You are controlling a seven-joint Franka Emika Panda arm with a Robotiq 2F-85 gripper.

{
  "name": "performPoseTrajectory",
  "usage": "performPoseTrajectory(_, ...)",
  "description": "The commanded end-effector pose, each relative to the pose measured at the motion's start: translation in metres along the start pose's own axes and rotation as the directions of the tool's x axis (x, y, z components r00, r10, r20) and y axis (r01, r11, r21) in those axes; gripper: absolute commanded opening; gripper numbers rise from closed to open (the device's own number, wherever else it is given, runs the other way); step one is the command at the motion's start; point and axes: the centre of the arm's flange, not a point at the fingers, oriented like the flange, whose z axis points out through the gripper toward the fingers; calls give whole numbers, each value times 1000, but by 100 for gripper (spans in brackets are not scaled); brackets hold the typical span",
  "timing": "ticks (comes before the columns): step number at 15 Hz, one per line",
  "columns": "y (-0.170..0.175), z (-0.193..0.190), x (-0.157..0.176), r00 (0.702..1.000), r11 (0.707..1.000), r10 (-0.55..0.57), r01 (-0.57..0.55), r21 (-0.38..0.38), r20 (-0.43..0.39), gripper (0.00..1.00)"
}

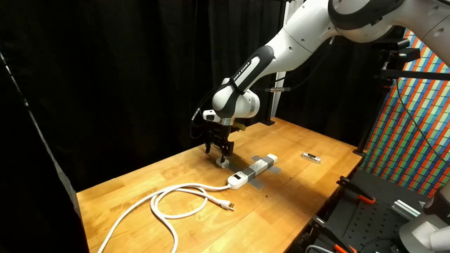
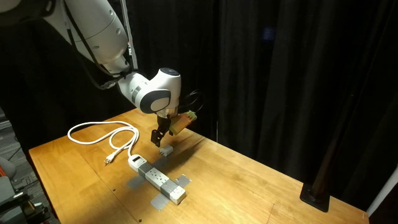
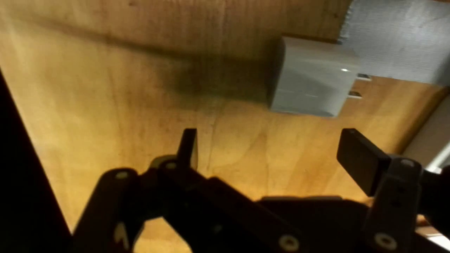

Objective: Put the charging adapter on the extension cable

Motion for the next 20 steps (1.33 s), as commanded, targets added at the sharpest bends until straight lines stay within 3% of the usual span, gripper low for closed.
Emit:
performPoseTrajectory(1, 5, 14, 6, 992, 981, 116, -107, -162, 44, 100)
performPoseTrajectory(4, 0, 28, 6, 968, 953, 215, -179, -243, 131, 100)
performPoseTrajectory(6, -6, 33, 5, 946, 952, 255, -208, -226, 200, 100)
performPoseTrajectory(7, -9, 35, 3, 927, 945, 291, -240, -223, 238, 100)
performPoseTrajectory(9, -6, 33, 4, 876, 903, 402, -331, -275, 266, 100)
performPoseTrajectory(14, 12, 24, 4, 736, 747, 635, -504, -434, 236, 100)
performPoseTrajectory(19, 25, 13, -8, 545, 552, 815, -622, -555, 199, 100)
performPoseTrajectory(20, 23, 13, -12, 504, 527, 837, -635, -564, 214, 100)
